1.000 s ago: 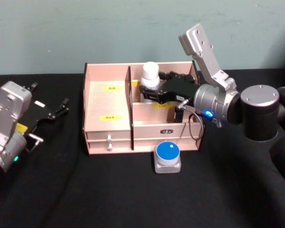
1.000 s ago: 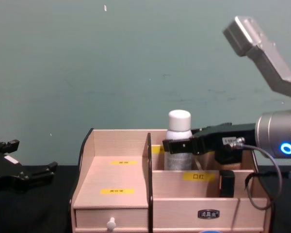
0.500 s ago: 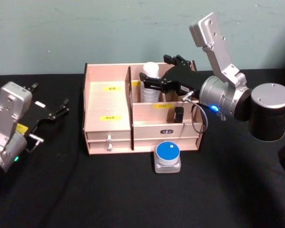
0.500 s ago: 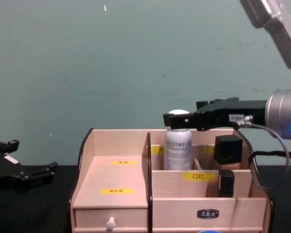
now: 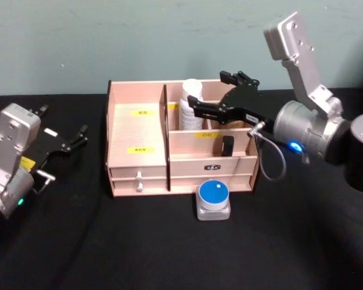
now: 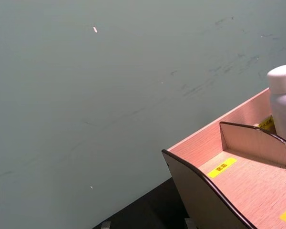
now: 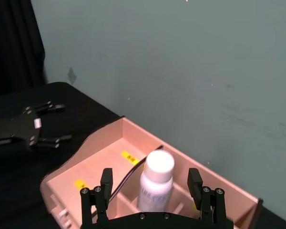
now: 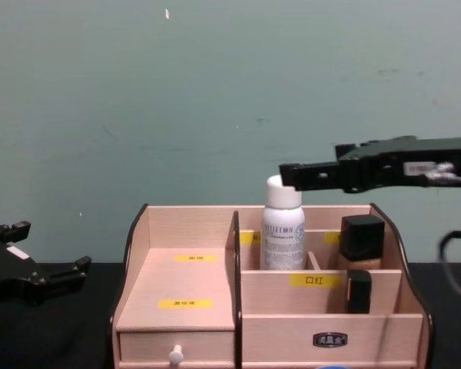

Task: Pick up the facial cleanser and watermelon frost from the table and place them into the tiered storage box.

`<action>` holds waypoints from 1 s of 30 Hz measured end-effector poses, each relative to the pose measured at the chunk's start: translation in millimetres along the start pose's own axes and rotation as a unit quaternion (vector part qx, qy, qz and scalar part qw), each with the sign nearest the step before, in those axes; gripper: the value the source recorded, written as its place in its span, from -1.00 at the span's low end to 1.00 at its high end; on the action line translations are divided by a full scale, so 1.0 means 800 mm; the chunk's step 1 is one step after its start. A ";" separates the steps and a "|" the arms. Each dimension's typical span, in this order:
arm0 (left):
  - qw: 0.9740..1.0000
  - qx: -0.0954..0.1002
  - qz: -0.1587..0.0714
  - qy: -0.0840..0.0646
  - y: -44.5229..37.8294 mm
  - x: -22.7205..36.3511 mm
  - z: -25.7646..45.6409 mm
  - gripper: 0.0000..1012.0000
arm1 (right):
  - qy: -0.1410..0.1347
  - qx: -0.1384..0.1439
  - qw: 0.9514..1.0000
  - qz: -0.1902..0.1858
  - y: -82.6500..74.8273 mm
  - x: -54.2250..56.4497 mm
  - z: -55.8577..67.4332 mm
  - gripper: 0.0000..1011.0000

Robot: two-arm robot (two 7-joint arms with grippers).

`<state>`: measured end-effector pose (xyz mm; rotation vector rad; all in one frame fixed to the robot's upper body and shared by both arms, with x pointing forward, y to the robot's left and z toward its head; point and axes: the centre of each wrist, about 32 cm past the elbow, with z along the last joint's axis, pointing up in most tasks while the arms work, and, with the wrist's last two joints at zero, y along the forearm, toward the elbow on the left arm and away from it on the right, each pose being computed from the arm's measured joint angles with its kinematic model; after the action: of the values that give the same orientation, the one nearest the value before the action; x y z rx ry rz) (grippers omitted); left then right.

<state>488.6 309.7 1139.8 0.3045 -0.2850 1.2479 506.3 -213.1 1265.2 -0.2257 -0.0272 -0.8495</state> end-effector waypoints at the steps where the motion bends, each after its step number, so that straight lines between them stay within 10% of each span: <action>1: 1.000 0.000 0.000 0.000 0.000 0.0000 0.0000 0.98 | -0.001 0.000 1.000 0.001 -0.004 -0.002 0.001 0.98; 16: 1.000 0.000 0.000 0.000 0.000 0.0000 0.0000 0.98 | 0.011 -0.043 0.999 0.012 -0.091 -0.057 -0.011 0.98; 30: 1.000 0.000 0.000 0.000 0.000 0.0000 0.0000 0.98 | 0.047 -0.114 0.992 -0.002 -0.125 -0.083 -0.054 0.98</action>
<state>488.6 309.7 1139.8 0.3044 -0.2851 1.2480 384.7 -236.6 1234.5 -0.3991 0.1581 -0.8658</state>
